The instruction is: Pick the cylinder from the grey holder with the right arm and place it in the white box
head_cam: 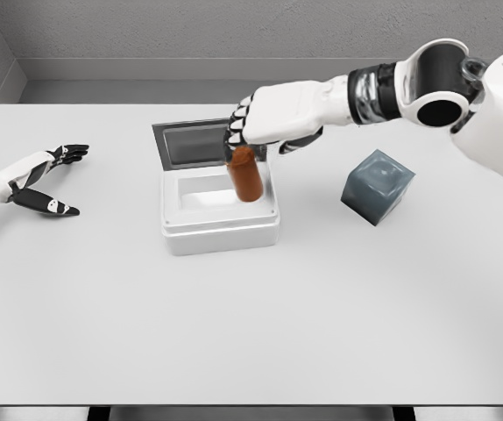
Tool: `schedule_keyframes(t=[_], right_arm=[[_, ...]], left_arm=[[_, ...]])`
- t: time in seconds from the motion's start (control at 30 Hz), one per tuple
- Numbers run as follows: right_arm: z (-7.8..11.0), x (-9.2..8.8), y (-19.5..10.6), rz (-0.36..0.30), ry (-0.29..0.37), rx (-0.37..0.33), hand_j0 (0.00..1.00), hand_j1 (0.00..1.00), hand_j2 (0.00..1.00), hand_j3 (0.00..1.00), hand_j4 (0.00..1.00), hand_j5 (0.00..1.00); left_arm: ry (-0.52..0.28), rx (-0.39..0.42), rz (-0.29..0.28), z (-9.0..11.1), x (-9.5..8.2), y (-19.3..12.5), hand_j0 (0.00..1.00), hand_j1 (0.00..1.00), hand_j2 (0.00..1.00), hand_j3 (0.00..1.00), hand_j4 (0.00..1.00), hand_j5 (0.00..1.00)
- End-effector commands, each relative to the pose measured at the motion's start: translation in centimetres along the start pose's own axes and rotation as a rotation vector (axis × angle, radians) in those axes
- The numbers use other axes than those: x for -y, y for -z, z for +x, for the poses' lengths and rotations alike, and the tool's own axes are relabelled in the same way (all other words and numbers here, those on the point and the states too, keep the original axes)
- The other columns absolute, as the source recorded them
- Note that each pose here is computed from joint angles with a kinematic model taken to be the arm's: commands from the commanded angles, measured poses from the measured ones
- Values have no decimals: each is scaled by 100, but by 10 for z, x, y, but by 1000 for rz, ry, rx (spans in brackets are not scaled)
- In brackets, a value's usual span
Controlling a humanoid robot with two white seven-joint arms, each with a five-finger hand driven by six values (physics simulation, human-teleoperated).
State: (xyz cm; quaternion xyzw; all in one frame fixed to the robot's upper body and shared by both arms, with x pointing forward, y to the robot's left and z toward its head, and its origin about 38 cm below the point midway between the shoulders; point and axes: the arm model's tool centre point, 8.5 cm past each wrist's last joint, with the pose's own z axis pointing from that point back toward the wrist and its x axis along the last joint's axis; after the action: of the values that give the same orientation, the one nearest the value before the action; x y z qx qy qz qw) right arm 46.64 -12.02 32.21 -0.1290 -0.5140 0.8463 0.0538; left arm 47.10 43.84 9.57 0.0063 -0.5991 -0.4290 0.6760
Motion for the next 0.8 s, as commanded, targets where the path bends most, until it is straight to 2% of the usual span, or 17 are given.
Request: schedule_keyframes(t=[0.0, 0.03, 0.07, 0.13, 0.17, 0.23, 0.27, 0.33, 0.37, 0.4, 0.43, 0.5, 0.53, 0.67, 0.77], right_arm=[[-7, 32, -33, -104, -38, -57, 92, 92, 92, 92, 92, 92], [-10, 42, -43, -138, -49, -76, 98, 98, 98, 98, 98, 98], [-14, 46, -63, -158, -61, -114, 100, 100, 100, 100, 100, 100], [-18, 53, -105, -261, 25, -112, 100, 100, 100, 100, 100, 100], [-21, 52, -118, -268, 32, -135, 100, 100, 100, 100, 100, 100], [-26, 40, -143, -262, 73, -168, 100, 100, 100, 100, 100, 100], [-27, 26, -153, -247, 106, -187, 100, 100, 100, 100, 100, 100], [-25, -23, -144, -178, 200, -187, 100, 100, 100, 100, 100, 100], [-18, -57, -138, -116, 262, -177, 100, 100, 100, 100, 100, 100], [-12, -77, -127, -61, 292, -152, 100, 100, 100, 100, 100, 100], [-10, -83, -126, -45, 300, -150, 100, 100, 100, 100, 100, 100], [-13, -82, -138, -45, 297, -175, 100, 100, 100, 100, 100, 100], [-13, -81, -139, -48, 294, -178, 100, 100, 100, 100, 100, 100], [-14, -82, -139, -57, 300, -183, 100, 100, 100, 100, 100, 100], [-14, -92, -148, -82, 329, -207, 100, 100, 100, 100, 100, 100]], left_arm=[[3, -10, -6, -1, 1, 0, 100, 100, 100, 100, 100, 100], [3, -10, -4, -1, 0, 0, 100, 100, 100, 100, 100, 100], [3, -10, -4, -1, 0, 0, 100, 100, 100, 100, 100, 100], [3, -10, -4, -1, 0, 0, 100, 100, 100, 100, 100, 100], [3, -10, -6, -1, 1, 0, 100, 100, 100, 100, 100, 100], [3, -10, -4, -1, 0, 0, 100, 100, 100, 100, 100, 100], [3, -10, -4, -1, 0, 0, 100, 100, 100, 100, 100, 100], [3, -14, -1, -2, -1, -3, 100, 100, 100, 100, 100, 100], [5, 3, 8, 4, -6, 0, 100, 100, 100, 100, 100, 100], [9, 27, 10, 12, -8, 6, 100, 100, 100, 100, 100, 100], [9, 76, 28, 30, -16, 18, 100, 100, 100, 100, 100, 100], [-29, 181, 131, 58, -42, 25, 100, 100, 100, 100, 100, 100], [-52, 196, 164, 65, -50, 26, 100, 100, 100, 100, 100, 100], [-88, 247, 112, 87, -29, 58, 100, 100, 100, 100, 100, 100], [-63, 334, 66, 117, -17, 74, 100, 100, 100, 100, 100, 100]])
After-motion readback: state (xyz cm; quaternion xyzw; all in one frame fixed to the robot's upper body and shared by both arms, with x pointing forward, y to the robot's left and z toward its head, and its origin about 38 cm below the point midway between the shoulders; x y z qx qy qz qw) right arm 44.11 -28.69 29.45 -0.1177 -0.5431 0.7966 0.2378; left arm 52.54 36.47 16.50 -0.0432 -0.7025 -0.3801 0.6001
